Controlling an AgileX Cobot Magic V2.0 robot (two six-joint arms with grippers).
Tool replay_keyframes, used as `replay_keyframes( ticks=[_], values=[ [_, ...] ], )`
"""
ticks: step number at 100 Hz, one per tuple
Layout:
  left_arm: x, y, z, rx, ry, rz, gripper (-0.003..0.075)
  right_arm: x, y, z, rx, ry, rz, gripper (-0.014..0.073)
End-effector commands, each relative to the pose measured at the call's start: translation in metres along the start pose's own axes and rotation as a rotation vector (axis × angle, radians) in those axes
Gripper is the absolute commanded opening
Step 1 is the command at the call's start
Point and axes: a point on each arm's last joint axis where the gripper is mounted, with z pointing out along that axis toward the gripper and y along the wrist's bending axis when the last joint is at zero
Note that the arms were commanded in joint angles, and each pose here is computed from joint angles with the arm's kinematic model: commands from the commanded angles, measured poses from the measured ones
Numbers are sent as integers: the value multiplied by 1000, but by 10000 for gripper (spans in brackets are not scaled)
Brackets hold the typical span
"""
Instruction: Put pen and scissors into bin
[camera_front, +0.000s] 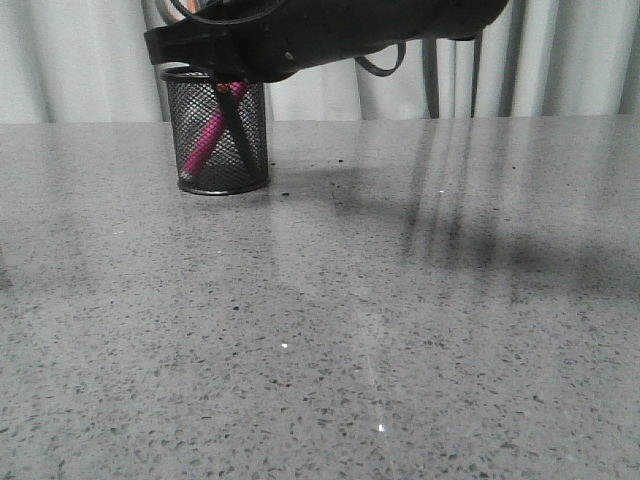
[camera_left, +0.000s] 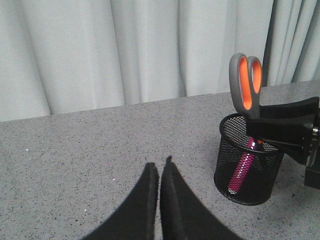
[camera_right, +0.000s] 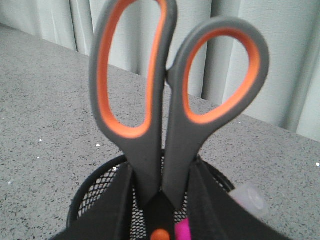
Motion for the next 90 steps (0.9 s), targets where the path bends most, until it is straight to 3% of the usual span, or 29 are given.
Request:
replay_keyframes(
  ticks=[1,28,49,74,81,90],
  values=[
    [-11,1,-3,-7,-44,-31,-19,-38,-6,-9,23,-163,-6,-36],
    [-11,1,-3,-7,-44,-31,-19,-38,-6,-9,23,-163,-6,262],
    [-11,1,-3,-7,-44,-31,-19,-42,-7,-12,23,-173,-6,345],
    [-11,1,-3,-7,-44,-31,-19,-77,-11,-35,34,-260,-4,332],
    [-11,1,-3,-8,-44,-31,-19,-95,-16,-52,46,-300,-3,260],
    [-11,1,-3,-8,-44,-31,-19,-115,-27,-81,71,-343,-4,97]
  ],
)
